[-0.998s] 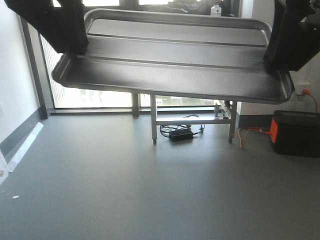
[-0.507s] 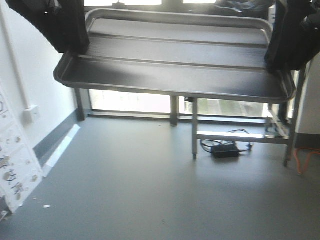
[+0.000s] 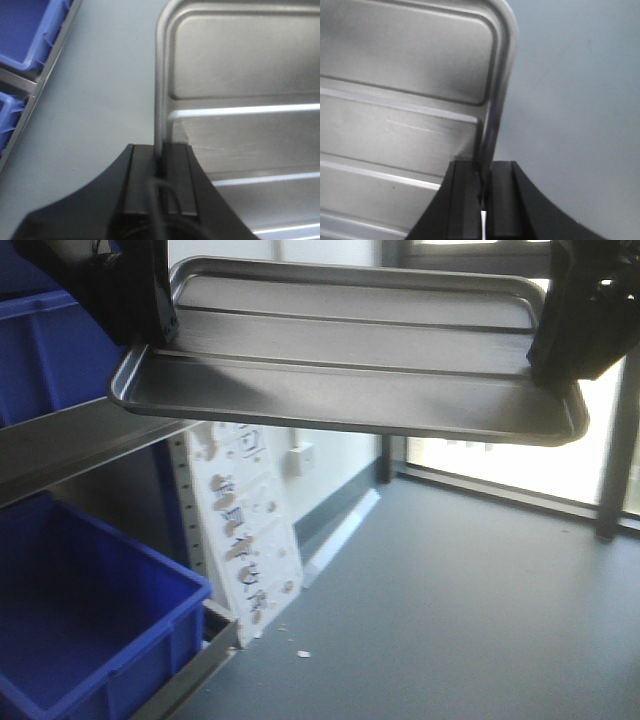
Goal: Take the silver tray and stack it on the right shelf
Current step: 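Hold the tray in both grippers while the base drives to another shelf, then carry the held tray above the larger silver tray on the shelf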
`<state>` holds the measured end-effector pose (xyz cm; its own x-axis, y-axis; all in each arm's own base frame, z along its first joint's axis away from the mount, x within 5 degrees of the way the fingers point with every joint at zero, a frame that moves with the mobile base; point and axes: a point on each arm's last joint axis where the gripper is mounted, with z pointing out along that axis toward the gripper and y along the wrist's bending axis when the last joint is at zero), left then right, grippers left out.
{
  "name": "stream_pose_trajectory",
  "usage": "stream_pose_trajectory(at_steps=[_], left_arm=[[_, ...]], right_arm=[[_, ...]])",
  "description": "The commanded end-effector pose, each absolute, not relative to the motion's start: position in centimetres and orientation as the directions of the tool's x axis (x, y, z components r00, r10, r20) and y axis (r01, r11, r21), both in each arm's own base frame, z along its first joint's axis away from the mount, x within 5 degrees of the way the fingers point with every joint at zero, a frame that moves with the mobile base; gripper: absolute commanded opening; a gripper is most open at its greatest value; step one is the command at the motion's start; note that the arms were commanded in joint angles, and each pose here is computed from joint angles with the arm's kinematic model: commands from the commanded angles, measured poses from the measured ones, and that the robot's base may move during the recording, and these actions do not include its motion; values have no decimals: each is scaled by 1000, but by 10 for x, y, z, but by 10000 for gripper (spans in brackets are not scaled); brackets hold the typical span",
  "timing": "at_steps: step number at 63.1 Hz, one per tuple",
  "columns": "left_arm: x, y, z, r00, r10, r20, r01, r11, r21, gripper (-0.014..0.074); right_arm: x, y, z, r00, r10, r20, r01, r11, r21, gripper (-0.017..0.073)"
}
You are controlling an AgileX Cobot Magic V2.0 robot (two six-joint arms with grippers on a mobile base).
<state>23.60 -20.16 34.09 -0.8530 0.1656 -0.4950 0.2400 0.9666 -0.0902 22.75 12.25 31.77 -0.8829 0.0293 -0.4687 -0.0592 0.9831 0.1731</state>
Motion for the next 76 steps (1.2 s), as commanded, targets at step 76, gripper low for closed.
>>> stream_pose_trajectory(at_steps=[76], left_arm=[[233,-201,366,-802,126,-584,260,954,-150,-94]], right_arm=[[228,123,339,-830,29,-557,-104,973,204,57]])
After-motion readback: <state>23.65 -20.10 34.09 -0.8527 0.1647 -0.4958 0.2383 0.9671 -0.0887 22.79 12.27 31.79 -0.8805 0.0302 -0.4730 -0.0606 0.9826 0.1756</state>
